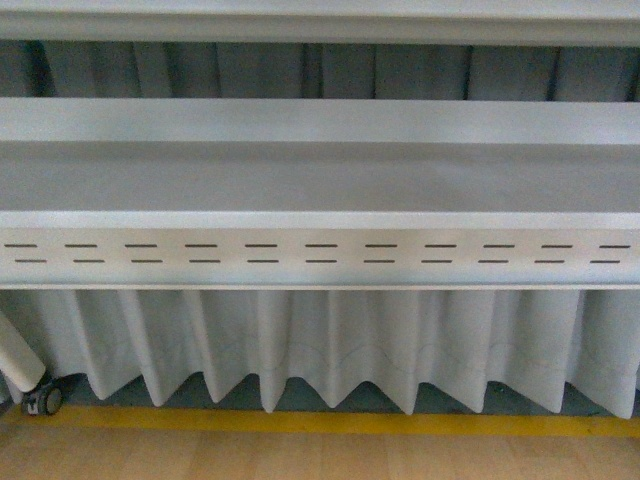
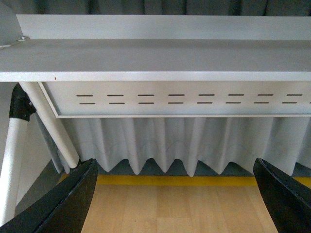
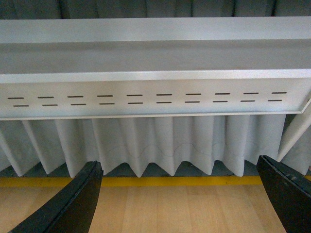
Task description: Wind up and store yellow beetle toy
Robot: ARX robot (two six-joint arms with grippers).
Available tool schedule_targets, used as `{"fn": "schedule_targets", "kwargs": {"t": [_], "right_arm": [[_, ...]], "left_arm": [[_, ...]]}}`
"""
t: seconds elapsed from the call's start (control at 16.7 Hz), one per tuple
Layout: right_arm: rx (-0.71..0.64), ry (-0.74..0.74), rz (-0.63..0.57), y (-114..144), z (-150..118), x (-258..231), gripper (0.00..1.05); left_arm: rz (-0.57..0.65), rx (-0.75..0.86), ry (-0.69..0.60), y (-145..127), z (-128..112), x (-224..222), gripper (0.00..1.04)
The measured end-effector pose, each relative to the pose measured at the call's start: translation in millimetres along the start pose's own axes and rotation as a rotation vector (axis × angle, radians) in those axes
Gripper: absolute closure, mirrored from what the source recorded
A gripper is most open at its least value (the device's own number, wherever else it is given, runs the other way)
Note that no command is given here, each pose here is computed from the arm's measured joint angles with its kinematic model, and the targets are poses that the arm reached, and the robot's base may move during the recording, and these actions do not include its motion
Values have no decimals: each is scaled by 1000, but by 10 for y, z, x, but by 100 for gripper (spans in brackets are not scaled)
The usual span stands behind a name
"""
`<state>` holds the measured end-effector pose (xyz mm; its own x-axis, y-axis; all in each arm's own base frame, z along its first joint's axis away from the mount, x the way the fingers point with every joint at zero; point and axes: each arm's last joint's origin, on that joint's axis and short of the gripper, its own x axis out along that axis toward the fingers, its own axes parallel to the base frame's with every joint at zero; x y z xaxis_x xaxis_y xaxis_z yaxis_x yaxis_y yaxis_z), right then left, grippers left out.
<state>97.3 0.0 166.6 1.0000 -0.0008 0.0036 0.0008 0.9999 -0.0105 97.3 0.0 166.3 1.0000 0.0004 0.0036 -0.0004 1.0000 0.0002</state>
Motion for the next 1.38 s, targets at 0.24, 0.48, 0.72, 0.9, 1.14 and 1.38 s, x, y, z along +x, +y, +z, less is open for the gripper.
{"fn": "schedule_targets", "kwargs": {"t": [0.24,0.48,0.72,0.9,1.14,1.38], "right_arm": [[0,0,0,0,0,0,7],[0,0,0,0,0,0,7],[0,0,0,0,0,0,7],[0,0,0,0,0,0,7],[0,0,0,0,0,0,7],[0,0,0,0,0,0,7]], "left_arm": [[0,0,0,0,0,0,7],[0,0,0,0,0,0,7],[0,0,0,0,0,0,7],[0,0,0,0,0,0,7],[0,0,0,0,0,0,7],[0,0,0,0,0,0,7]]}}
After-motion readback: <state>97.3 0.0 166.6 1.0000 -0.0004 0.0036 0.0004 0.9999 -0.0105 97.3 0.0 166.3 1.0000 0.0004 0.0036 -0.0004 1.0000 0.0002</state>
